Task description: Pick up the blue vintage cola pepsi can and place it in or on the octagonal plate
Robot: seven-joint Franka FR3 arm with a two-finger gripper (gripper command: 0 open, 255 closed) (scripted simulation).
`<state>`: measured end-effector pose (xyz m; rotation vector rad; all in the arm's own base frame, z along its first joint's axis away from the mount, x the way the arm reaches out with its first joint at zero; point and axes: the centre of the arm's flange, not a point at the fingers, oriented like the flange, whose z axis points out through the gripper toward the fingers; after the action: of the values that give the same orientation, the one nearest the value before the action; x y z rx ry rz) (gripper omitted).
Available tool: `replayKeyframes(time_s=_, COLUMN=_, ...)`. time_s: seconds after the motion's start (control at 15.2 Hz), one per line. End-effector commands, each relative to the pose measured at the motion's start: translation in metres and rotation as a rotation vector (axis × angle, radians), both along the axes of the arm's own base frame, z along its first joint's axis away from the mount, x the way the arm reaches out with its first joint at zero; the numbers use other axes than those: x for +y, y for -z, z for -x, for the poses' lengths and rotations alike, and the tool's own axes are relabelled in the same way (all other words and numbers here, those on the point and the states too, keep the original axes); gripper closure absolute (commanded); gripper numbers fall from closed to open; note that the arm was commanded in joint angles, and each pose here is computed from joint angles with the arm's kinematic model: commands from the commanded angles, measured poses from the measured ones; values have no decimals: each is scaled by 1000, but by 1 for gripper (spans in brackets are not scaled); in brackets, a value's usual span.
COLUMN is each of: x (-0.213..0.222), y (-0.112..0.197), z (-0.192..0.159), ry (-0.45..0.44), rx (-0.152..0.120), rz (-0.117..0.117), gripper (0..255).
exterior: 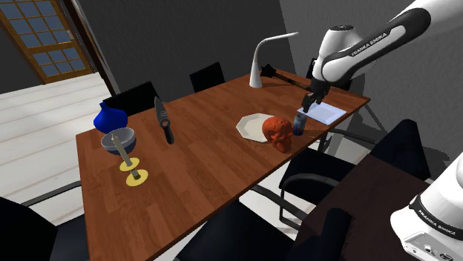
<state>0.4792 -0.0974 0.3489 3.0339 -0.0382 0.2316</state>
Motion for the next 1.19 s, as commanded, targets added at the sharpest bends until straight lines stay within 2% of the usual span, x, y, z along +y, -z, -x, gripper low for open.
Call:
replayKeyframes(time_s=0.0, x=-12, y=20, z=-13, ry=3, rx=-4, rz=7, gripper=0)
replayKeyframes(time_s=0.46, x=-48, y=90, z=-58, ry=16, rx=-13, rz=28, gripper=0)
replayKeyframes(time_s=1.12, x=-55, y=134, z=-68, ry=17, rx=-13, rz=29, gripper=0)
